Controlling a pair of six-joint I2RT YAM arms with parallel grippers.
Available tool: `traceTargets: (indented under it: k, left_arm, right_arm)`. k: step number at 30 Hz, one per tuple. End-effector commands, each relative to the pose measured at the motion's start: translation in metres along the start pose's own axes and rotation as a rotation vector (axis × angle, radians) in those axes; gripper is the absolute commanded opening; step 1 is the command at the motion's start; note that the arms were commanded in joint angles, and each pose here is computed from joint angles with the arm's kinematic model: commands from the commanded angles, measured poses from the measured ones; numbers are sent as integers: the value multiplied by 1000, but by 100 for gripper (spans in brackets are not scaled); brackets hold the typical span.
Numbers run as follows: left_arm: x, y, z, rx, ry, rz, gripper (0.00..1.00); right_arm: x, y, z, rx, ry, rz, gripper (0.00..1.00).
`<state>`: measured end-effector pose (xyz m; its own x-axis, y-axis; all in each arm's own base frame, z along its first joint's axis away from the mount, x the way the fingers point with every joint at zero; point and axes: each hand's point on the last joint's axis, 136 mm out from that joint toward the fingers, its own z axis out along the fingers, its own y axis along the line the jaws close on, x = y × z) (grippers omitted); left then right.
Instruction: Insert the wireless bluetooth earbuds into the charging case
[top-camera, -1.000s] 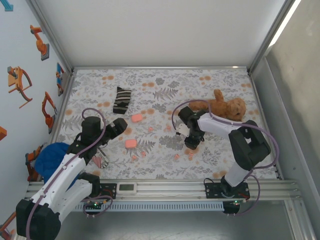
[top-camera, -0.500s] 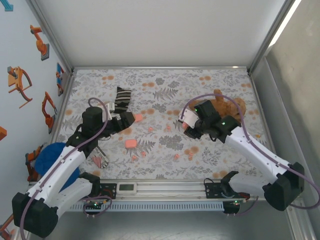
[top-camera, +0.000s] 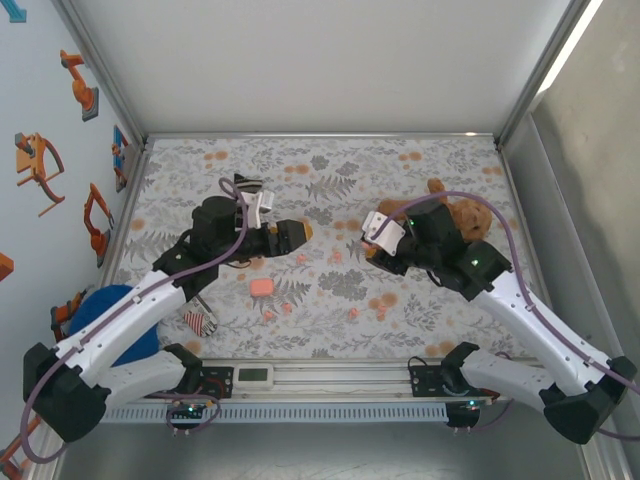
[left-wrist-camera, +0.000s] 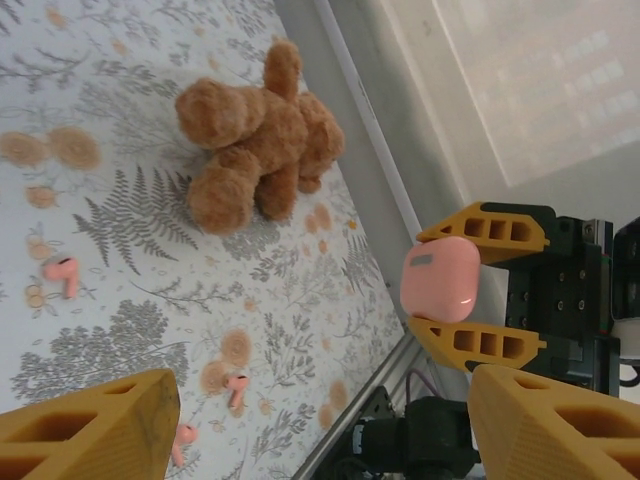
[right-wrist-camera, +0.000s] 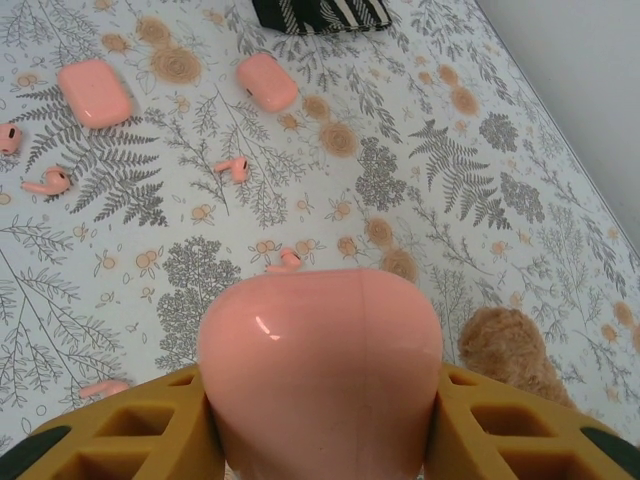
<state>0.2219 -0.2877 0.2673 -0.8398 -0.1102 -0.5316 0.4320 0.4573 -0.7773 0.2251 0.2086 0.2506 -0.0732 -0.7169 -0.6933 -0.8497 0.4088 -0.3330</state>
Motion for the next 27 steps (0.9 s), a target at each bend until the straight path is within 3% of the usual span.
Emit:
traceTargets:
  k: [1,14,27]
  left_arm:
    - [-5,-29,10,75,7,77,74]
    - [20,-61,59,122,123,152,73]
    - [32,-73,83,142,177,176,66]
  right_arm:
    - [-18,-4,-9,24,-49,-32,45]
    - [-17,0,-5,26,-17,-51,44]
    - [-13,3,-2,18,6,-59,44]
